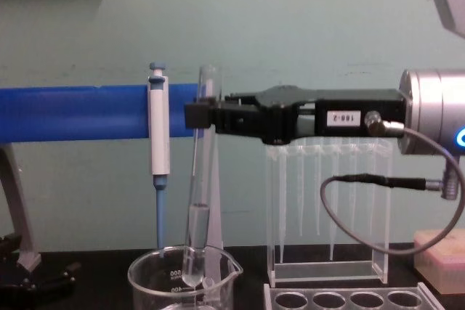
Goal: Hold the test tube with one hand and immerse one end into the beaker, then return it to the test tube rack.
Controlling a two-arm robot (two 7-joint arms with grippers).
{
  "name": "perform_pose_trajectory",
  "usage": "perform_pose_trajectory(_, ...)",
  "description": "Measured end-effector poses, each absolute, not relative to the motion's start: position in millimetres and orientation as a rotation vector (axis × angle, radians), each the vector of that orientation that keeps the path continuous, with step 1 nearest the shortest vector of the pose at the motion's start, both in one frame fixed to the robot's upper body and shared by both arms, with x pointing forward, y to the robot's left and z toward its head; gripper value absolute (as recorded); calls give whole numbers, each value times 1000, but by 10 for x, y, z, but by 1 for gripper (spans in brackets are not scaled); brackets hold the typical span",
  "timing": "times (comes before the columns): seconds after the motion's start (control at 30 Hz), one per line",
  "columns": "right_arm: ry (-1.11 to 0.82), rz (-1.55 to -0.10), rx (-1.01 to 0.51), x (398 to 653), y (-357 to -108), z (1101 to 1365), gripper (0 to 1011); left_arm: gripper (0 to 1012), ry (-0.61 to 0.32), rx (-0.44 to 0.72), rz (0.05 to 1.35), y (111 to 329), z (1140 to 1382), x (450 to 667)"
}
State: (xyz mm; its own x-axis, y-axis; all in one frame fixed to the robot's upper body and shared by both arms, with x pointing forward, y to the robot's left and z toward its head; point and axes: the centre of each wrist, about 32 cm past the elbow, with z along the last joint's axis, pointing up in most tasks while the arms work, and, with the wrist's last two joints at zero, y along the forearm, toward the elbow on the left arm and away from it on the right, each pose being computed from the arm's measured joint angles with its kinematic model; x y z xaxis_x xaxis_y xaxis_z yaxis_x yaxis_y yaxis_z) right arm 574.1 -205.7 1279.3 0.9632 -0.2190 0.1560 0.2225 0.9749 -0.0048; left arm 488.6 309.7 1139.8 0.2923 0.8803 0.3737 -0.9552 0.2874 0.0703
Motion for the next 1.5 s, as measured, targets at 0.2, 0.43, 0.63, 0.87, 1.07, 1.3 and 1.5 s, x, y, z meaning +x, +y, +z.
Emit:
perform_pose_trajectory(0.2, -143, -221, -31, 5799, -2045, 12660, 235, 1000, -285, 304, 1248, 3097, 11398, 4886)
perform_pose_trajectory(0.43, -123, -221, -35, 5864, -2015, 12513, 235, 1000, -285, 305, 1248, 3097, 11398, 4886)
perform_pose_trajectory(0.63, -111, -223, -43, 5892, -2003, 12431, 235, 1000, -285, 304, 1248, 3097, 11398, 4886)
perform_pose_trajectory(0.87, -117, -217, -71, 5907, -1990, 12335, 235, 1000, -285, 304, 1248, 3097, 11398, 4886)
perform_pose_trajectory(1.07, -108, -213, -78, 5923, -1966, 12272, 235, 1000, -285, 304, 1248, 3097, 11398, 4886)
perform_pose_trajectory(1.3, -100, -214, -80, 5948, -1936, 12233, 235, 1000, -285, 304, 1248, 3097, 11398, 4886)
perform_pose_trajectory(1.5, -96, -215, -89, 5983, -1913, 12214, 235, 1000, -285, 304, 1248, 3097, 11398, 4886)
